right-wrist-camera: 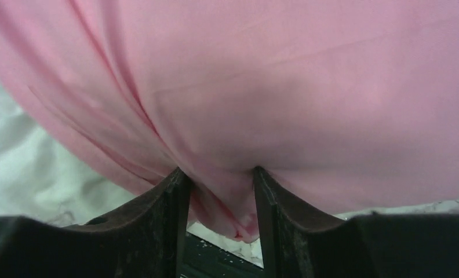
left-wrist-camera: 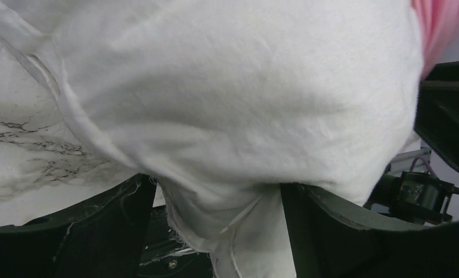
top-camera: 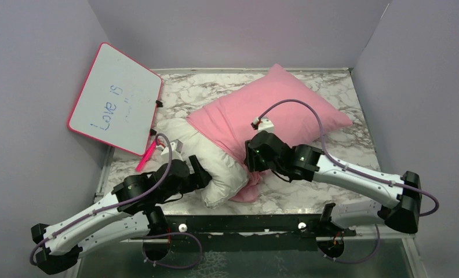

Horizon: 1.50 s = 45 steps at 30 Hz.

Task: Remove the pillowcase from the pillow
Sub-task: Remove the pillow from the pillowcase.

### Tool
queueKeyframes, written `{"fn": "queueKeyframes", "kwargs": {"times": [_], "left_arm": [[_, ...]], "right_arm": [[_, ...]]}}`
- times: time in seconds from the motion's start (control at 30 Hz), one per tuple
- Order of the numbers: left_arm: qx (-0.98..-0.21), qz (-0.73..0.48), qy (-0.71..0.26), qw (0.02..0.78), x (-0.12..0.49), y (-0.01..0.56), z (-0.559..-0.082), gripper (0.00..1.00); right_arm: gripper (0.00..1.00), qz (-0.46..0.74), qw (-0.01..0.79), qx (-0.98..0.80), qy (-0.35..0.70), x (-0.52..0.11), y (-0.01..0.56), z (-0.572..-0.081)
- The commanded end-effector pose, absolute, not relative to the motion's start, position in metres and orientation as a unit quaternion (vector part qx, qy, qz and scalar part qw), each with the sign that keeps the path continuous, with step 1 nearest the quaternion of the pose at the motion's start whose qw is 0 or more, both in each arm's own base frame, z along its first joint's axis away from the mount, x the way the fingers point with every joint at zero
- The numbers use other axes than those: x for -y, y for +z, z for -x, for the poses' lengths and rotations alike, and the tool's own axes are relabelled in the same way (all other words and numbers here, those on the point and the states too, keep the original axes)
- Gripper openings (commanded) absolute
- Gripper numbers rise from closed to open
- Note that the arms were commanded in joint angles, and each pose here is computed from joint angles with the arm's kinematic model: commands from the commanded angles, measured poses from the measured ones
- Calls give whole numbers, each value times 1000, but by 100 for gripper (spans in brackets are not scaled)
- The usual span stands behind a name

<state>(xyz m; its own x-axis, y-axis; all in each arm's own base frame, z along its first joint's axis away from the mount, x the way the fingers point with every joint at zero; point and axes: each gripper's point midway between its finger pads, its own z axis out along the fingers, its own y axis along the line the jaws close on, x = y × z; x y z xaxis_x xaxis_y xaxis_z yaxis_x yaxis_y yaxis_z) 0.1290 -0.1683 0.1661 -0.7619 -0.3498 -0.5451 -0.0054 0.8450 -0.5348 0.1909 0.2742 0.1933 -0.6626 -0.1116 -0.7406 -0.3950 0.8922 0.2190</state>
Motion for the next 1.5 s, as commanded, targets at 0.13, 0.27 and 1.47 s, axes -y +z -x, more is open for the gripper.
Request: {"fn": "queueKeyframes", "kwargs": {"times": [0.13, 0.27, 1.47], "left_arm": [[-861, 164, -286, 387, 146, 205, -142, 89], [-856, 132, -260, 426, 138, 230, -150, 98], [-905, 94, -264, 319, 162, 126, -208, 2]], "right_arm": [[5, 124, 342, -927, 95, -252, 152, -191], [1, 109, 302, -936, 144, -256, 134, -169], [60, 198, 424, -835, 290, -287, 275, -175]]}}
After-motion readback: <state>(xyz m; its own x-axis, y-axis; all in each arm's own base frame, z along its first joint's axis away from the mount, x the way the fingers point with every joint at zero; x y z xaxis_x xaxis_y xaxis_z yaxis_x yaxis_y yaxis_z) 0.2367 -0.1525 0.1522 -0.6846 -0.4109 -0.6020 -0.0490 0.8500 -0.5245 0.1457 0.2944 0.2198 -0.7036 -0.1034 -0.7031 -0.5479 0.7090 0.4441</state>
